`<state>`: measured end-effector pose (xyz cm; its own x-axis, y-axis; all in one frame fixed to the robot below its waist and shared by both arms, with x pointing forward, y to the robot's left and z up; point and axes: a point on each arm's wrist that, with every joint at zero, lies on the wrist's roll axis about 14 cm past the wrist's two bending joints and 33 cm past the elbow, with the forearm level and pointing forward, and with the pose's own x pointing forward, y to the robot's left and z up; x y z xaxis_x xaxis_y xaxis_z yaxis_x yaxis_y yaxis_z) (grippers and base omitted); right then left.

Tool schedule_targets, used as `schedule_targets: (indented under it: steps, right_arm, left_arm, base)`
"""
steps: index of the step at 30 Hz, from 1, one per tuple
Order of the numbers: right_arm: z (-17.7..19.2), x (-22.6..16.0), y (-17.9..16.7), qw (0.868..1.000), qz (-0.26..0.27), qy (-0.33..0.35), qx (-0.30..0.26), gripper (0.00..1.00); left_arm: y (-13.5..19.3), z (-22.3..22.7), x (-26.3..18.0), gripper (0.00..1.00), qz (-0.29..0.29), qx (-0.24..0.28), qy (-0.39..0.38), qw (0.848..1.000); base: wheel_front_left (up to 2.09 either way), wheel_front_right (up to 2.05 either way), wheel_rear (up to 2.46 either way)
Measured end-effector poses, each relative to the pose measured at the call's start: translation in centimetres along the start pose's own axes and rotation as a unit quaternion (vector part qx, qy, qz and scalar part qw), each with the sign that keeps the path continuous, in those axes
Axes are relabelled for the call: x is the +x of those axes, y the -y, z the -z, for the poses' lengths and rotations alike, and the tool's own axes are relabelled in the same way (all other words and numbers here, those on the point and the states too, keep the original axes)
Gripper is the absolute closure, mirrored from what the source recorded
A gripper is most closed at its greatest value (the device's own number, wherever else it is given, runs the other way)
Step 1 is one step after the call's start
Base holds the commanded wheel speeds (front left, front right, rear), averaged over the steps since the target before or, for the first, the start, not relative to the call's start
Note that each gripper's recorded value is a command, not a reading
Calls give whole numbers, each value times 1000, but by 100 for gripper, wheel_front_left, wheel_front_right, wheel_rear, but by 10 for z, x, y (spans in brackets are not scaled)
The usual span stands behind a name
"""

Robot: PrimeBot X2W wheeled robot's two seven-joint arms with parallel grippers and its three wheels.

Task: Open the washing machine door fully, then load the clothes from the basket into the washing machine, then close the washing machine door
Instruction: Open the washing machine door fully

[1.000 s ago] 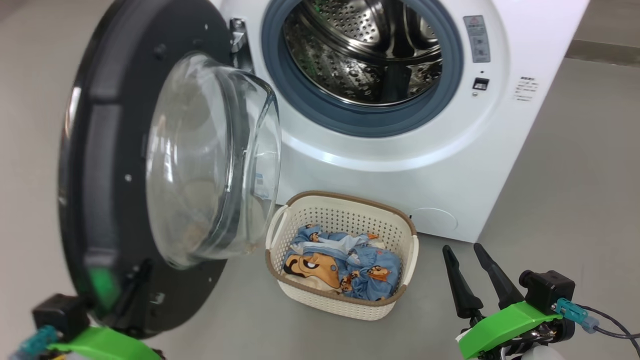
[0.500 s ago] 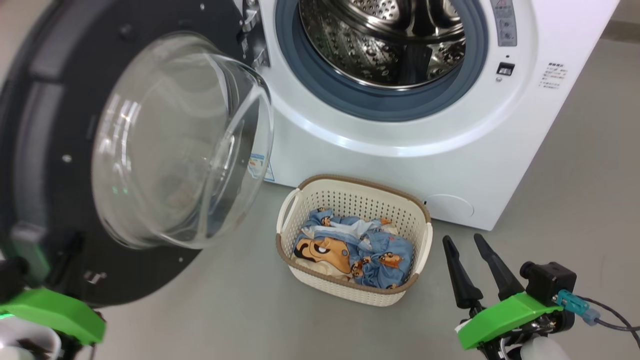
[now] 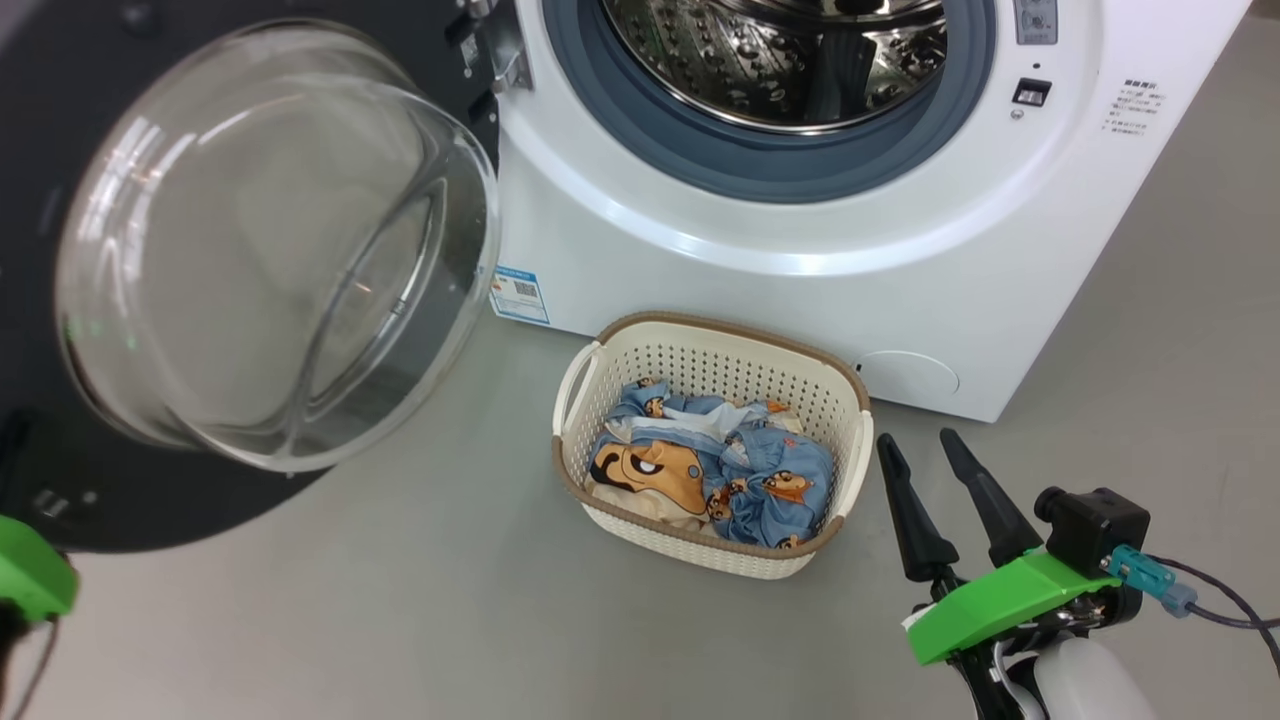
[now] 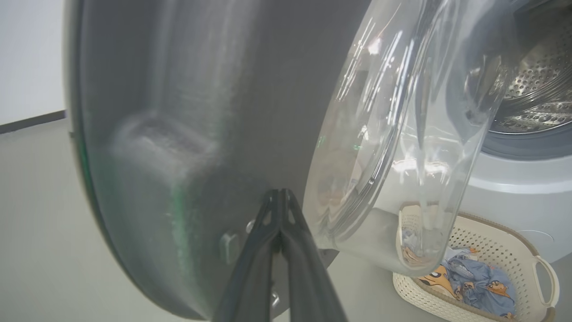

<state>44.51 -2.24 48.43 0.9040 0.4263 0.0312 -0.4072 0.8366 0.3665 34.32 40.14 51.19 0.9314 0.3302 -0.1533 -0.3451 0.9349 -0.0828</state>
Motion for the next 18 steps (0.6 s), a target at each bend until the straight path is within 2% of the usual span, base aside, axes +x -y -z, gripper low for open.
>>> schedule_targets:
  steps: [8,18]
  right_arm:
    - [6,3,7,1000,7,-6,12,0]
    - [3,6,6,1000,5,-1,11,0]
  left_arm:
    - [-24,1,20,100,-29,28,-33,999]
    - [-38,1,30,100,-51,43,-39,997]
  base:
    - [0,0,0]
    - [0,0,0]
